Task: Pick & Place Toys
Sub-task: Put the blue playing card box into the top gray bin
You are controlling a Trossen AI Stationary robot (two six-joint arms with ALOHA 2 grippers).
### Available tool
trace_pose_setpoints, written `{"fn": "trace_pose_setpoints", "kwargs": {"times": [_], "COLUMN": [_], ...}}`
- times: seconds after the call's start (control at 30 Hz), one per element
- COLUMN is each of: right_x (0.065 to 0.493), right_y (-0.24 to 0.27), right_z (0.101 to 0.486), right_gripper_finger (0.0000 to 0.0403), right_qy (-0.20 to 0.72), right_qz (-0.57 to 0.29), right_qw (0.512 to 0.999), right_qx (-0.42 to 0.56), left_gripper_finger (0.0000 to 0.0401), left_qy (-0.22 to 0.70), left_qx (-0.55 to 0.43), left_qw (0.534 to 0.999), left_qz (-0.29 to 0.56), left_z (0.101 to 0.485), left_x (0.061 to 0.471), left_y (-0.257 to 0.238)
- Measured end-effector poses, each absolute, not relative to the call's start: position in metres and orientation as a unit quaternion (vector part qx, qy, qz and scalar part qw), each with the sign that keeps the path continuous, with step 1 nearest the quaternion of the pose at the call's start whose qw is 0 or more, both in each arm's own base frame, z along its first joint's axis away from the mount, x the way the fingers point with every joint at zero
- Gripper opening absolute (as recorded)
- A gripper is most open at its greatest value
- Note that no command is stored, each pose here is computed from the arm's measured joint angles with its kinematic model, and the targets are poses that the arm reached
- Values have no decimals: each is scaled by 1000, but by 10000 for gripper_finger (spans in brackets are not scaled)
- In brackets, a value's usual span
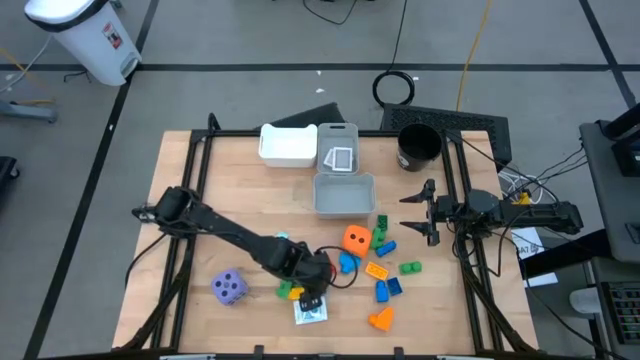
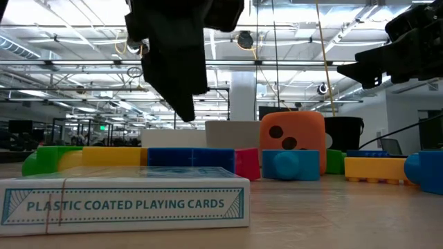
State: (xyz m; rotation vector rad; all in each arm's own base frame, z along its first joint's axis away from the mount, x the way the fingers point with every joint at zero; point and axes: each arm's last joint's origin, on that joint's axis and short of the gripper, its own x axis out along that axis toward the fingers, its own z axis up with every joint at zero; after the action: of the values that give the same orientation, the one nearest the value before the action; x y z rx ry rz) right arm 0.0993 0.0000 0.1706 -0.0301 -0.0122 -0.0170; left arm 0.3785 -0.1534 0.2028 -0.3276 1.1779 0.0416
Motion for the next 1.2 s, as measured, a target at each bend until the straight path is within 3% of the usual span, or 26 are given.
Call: {"fn": "trace_pose_setpoints", "kwargs": {"times": [0.33,0.7,1.07,1.2], "right_x": [99,99,100,100], "right_y": [0,0,0,0], "right_z": [171,171,170,170], "right_gripper_finger": [279,279,279,276], "right_qy": [-6,-6,-4,-4], "right_qz": [-8,-9,-9,-9], "right_qw": [1000,1000,1000,1000], "right_qx": [-15,-15,-15,-15], "left_gripper_finger": [377,353,340,336], "left_qy": [528,501,535,544], "left_qx": [-126,-73,-19,-6], "left_qw": [838,861,842,839], "left_qz": [-51,-39,-64,-15], "left_z": [207,187,149,141], "left_x": [370,367,361,356], "left_y": [-189,-219,-242,-243]}}
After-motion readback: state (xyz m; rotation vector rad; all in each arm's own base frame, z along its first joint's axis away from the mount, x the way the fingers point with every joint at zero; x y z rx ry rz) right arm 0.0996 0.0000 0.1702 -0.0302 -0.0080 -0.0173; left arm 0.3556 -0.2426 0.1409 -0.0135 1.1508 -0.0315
